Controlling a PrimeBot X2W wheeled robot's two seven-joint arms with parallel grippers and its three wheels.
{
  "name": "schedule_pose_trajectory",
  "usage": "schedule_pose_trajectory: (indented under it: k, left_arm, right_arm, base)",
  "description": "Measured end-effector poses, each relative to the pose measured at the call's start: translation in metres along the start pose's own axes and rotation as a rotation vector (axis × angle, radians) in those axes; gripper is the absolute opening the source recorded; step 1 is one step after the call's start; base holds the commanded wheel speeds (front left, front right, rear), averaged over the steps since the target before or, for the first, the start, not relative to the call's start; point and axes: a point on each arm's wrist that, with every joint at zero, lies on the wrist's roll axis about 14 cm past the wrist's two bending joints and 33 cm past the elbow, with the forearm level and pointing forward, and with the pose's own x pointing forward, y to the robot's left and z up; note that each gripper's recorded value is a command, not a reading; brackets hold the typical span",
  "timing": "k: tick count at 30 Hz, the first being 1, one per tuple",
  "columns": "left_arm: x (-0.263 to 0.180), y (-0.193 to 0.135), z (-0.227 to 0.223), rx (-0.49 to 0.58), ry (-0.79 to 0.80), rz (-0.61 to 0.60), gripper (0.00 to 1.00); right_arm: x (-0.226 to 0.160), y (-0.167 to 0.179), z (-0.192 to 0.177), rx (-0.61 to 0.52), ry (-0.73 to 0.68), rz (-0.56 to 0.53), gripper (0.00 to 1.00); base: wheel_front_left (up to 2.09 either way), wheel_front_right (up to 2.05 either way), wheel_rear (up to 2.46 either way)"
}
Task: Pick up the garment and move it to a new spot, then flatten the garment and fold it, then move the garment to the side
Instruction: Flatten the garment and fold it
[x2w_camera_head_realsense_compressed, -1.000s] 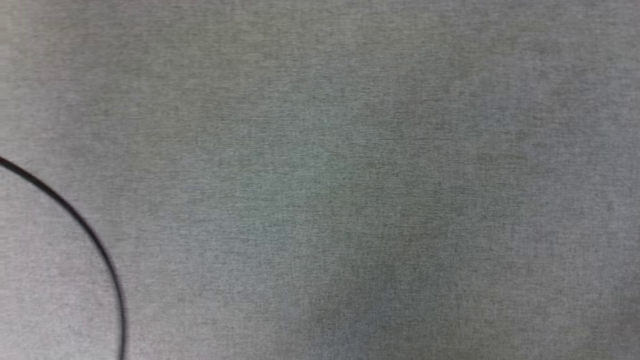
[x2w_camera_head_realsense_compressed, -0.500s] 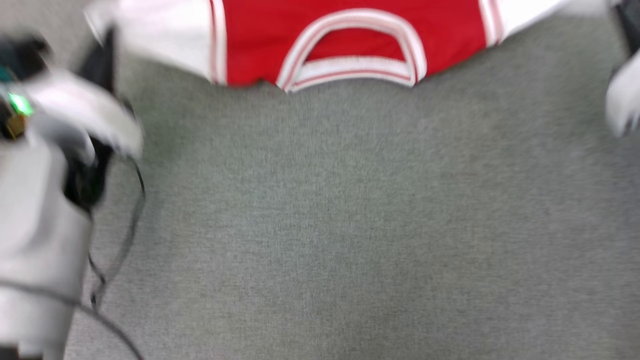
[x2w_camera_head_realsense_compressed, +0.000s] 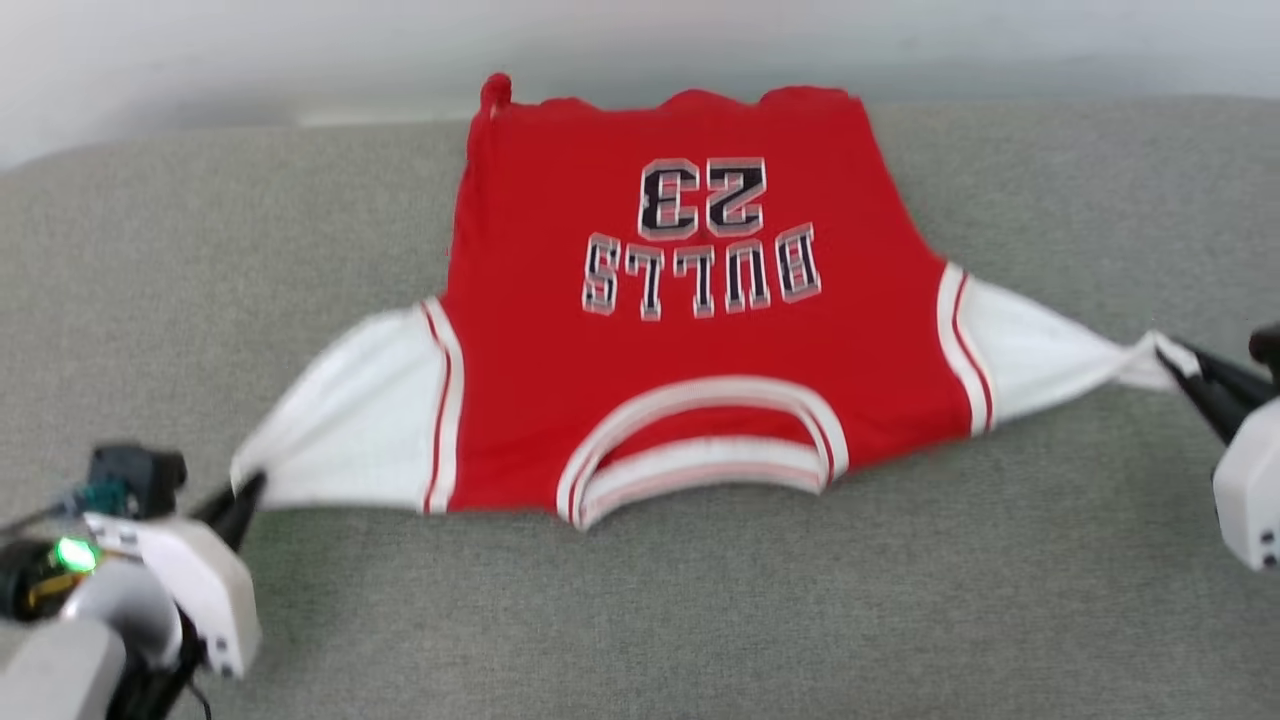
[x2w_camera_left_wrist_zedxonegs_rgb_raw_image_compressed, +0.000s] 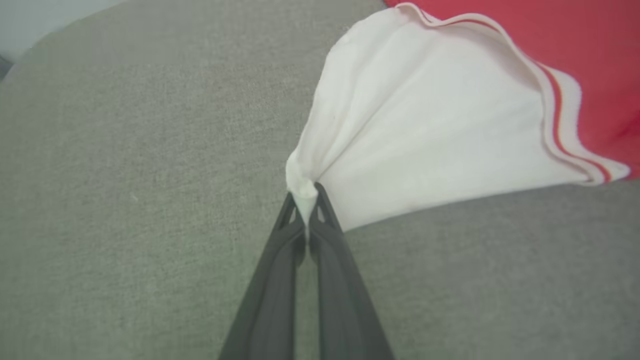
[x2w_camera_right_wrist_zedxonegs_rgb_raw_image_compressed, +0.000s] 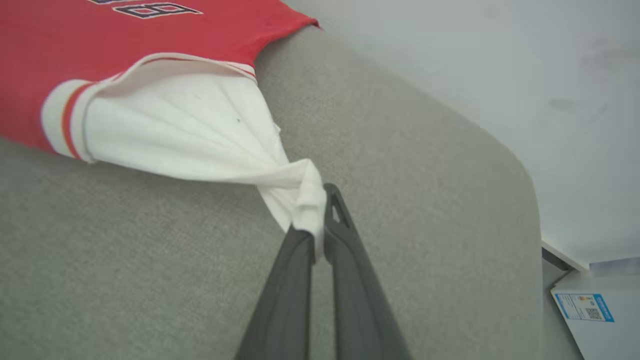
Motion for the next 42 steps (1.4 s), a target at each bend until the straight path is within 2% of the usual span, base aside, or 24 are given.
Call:
schedule_pose_trajectory:
  k: [5, 14, 17, 21, 22, 23, 28, 32, 36, 42]
  left_arm:
    - [-0.033, -0.017, -0.036, -0.002, 0.106, -0.045, 0.00]
    - [-0.077, -0.046, -0.073, -0.048, 0.207, -0.097, 0.00]
    - [-0.084, -0.057, -0.080, -0.074, 0.222, -0.114, 0.00]
    - [-0.086, -0.068, -0.079, -0.103, 0.213, -0.130, 0.00]
    - [-0.086, -0.069, -0.077, -0.104, 0.207, -0.134, 0.00]
    - [-0.087, -0.072, -0.071, -0.107, 0.189, -0.139, 0.00]
    - [-0.092, -0.086, -0.056, -0.123, 0.148, -0.179, 0.00]
    - [-0.096, -0.099, -0.045, -0.131, 0.127, -0.216, 0.00]
    - [-0.099, -0.111, -0.031, -0.164, 0.097, -0.249, 0.00]
    - [-0.093, -0.121, -0.019, -0.133, 0.093, -0.290, 0.00]
  right_arm:
    - [-0.036, 0.010, -0.023, 0.048, 0.090, 0.021, 0.00]
    - [-0.091, 0.028, -0.078, 0.160, 0.251, 0.028, 0.00]
    - [-0.099, 0.035, -0.097, 0.200, 0.294, 0.027, 0.00]
    - [-0.100, 0.037, -0.103, 0.239, 0.309, 0.016, 0.00]
    - [-0.100, 0.037, -0.103, 0.253, 0.313, 0.013, 0.31]
    - [-0.099, 0.037, -0.104, 0.287, 0.324, 0.008, 1.00]
    - [-0.091, 0.031, -0.091, 0.307, 0.333, 0.012, 1.00]
    - [-0.072, 0.031, -0.059, 0.339, 0.316, 0.043, 1.00]
    - [-0.046, 0.024, -0.013, 0.323, 0.277, 0.062, 1.00]
    - [0.011, 0.009, 0.031, 0.317, 0.296, 0.061, 1.00]
  base:
    - [0.00, 0.00, 0.00]
    - [0.00, 0.00, 0.00]
    - [0.00, 0.00, 0.00]
    - [0.00, 0.00, 0.00]
    - [0.00, 0.00, 0.00]
    - [0.00, 0.00, 0.00]
    - [0.00, 0.00, 0.00]
    - [0.00, 0.00, 0.00]
    - [0.00, 0.00, 0.00]
    - [0.00, 0.00, 0.00]
